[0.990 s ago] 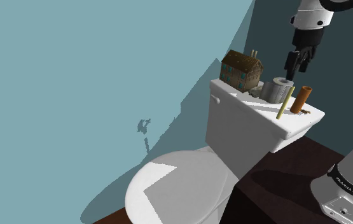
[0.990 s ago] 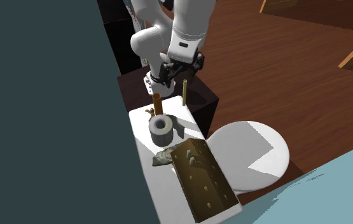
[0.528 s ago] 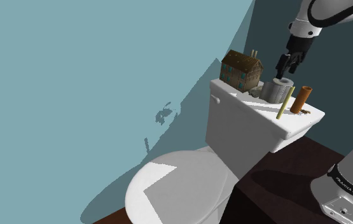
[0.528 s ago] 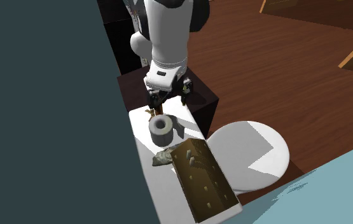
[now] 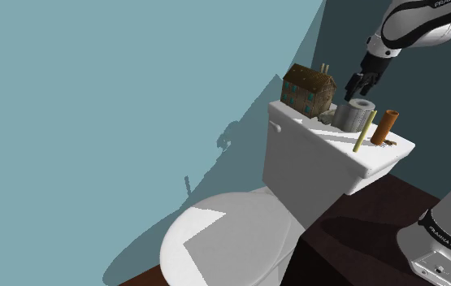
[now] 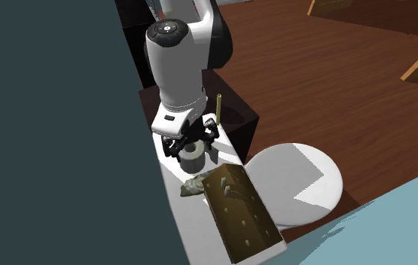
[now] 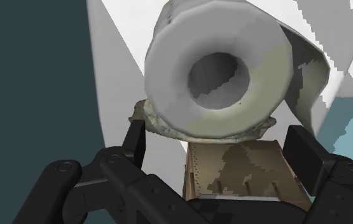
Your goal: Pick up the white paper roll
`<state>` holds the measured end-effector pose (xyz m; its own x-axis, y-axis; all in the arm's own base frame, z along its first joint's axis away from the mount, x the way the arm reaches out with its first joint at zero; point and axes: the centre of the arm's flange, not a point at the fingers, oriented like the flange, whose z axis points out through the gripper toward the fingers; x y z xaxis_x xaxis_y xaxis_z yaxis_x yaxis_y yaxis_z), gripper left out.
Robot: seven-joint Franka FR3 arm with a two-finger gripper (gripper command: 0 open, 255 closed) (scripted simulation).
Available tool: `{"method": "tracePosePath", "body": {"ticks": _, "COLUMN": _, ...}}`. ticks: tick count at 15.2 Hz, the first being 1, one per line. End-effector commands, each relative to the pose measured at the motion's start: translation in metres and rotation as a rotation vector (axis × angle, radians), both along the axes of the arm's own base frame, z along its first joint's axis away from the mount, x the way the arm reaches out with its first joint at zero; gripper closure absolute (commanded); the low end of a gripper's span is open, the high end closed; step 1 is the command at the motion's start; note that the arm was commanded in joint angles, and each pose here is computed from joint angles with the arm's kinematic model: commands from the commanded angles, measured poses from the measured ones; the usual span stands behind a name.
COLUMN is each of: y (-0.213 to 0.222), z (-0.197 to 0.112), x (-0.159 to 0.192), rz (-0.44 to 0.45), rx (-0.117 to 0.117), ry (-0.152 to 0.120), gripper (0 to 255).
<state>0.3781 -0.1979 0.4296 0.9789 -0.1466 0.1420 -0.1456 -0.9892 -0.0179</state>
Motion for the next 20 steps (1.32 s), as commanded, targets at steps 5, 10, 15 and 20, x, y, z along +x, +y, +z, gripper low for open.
{"method": "tracePosePath", "body": {"ticks": 5, "y": -0.001, "z": -0.029, "x": 0.000, "rz": -0.001, "rx": 0.000, "ry": -0.003, "gripper": 0}}
{"method": "tracePosePath", "body": {"ticks": 10, "y": -0.001, "z": -0.029, "x": 0.000, "rz": -0.001, "rx": 0.000, "ry": -0.003, "gripper": 255}}
{"method": "tracePosePath", "body": {"ticks": 15, "y": -0.001, "z": -0.029, "x": 0.000, "rz": -0.001, "rx": 0.000, "ry": -0.003, "gripper": 255}}
{"method": "tracePosePath", "body": {"ticks": 20, "y": -0.001, "z": -0.014, "x": 0.000, "rz": -0.001, "rx": 0.000, "ry": -0.003, "gripper": 255}}
